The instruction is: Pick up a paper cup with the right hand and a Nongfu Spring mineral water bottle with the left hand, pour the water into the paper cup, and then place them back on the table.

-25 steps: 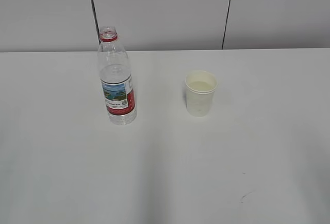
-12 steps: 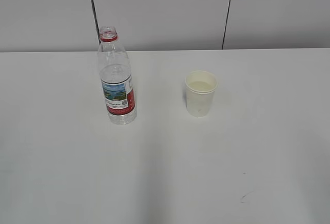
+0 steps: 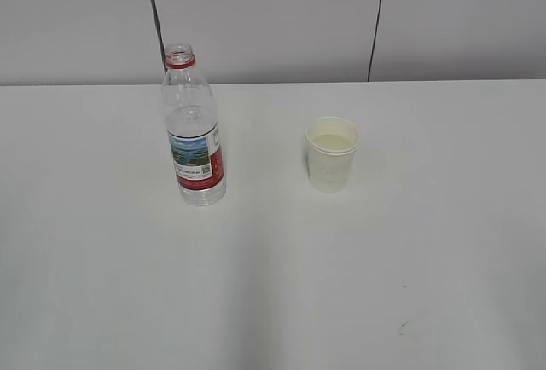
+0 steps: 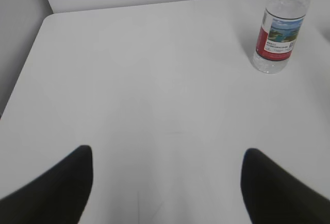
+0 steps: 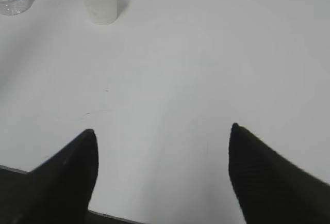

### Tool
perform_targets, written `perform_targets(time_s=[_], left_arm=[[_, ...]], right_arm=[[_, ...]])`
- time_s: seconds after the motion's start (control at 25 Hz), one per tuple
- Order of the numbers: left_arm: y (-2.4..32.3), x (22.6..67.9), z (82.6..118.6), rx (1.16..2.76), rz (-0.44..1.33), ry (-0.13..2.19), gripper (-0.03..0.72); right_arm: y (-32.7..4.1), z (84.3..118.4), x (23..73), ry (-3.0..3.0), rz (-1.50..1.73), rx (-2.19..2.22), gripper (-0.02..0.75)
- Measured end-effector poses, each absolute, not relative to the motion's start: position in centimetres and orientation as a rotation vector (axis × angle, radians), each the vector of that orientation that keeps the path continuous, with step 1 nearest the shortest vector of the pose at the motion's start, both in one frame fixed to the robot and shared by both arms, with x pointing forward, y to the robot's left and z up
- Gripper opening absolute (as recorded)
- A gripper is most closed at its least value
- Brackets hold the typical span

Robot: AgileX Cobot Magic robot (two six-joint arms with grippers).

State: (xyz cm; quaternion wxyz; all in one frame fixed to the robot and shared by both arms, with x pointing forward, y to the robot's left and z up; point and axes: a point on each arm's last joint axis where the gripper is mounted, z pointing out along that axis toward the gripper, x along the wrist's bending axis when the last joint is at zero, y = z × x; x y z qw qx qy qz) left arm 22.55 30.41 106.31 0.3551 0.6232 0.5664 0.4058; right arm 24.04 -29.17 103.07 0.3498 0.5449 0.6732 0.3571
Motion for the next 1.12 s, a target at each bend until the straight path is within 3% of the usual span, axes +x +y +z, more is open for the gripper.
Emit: perform_targets(time_s=[1.12], left_arm=[[30.42, 22.54, 106.30, 1.611, 1.050, 1.465, 0.529]], right_arm=[[-29.49, 103.05, 24.06, 1.712, 0.900, 1.440, 0.569]])
